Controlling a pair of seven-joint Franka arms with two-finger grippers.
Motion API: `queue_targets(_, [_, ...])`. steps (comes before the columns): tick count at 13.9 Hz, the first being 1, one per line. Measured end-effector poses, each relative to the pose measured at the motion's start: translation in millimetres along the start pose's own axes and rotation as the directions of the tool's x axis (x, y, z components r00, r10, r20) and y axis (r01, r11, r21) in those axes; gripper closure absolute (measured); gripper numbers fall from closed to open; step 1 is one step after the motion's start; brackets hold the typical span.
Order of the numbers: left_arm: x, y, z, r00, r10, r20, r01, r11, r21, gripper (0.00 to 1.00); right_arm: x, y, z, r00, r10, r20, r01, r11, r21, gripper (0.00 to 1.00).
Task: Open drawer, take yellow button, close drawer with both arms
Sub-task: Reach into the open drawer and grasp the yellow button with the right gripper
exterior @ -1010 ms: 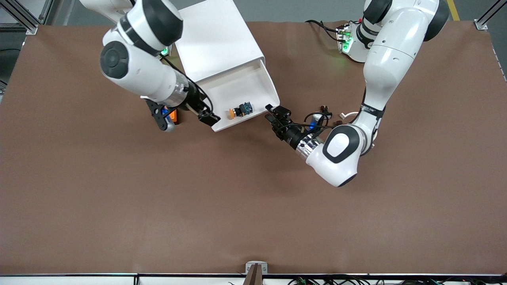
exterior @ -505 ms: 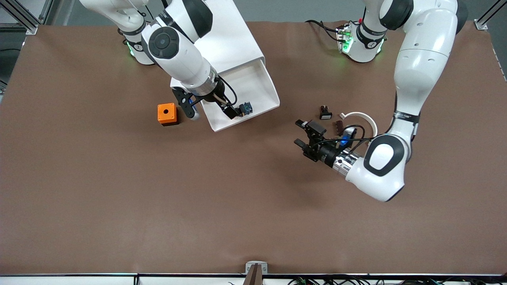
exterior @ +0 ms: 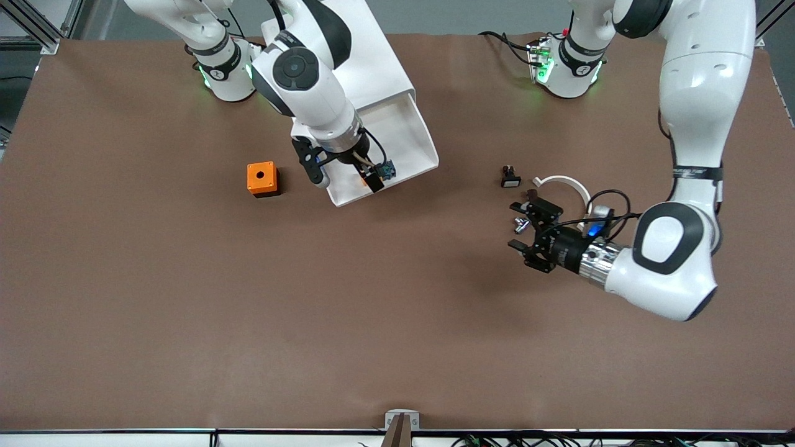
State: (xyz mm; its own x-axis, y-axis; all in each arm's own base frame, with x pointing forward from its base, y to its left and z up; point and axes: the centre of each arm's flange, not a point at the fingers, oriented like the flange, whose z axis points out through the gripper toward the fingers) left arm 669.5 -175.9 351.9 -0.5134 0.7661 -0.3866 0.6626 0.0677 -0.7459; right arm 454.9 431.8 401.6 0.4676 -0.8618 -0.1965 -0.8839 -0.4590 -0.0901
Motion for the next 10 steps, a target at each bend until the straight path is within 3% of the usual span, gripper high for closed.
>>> queue_targets(3, [7.5,-13.2,-25.4,0.994,0.105,-0.041,-0.108,0.992,-0.059,0.00,-5.8,0.7,5.9,1.000,0.006,0.005,-0.006,1.000,-0.002,0.05])
queue_targets(7, [6.2,-15.4,-17.8,0.976,0.175,-0.132,-0.186,0.980,-0.071,0.00,-7.6,-1.7,1.6,1.000,0.012,0.009,-0.012,1.000,0.007,0.52])
queue_targets(8, [3.2,-17.2,-13.3,0.964,0.209,-0.163,-0.222,0.973,-0.068,0.00,-8.4,-2.8,-0.5,1.000,0.015,0.010,-0.015,1.000,0.011,0.59])
queue_targets(10, [-11.8,-28.4,2.2,0.921,0.299,-0.251,-0.321,0.945,-0.054,0.00,-10.7,-6.9,-8.0,1.000,0.013,0.015,-0.014,1.000,0.025,0.59])
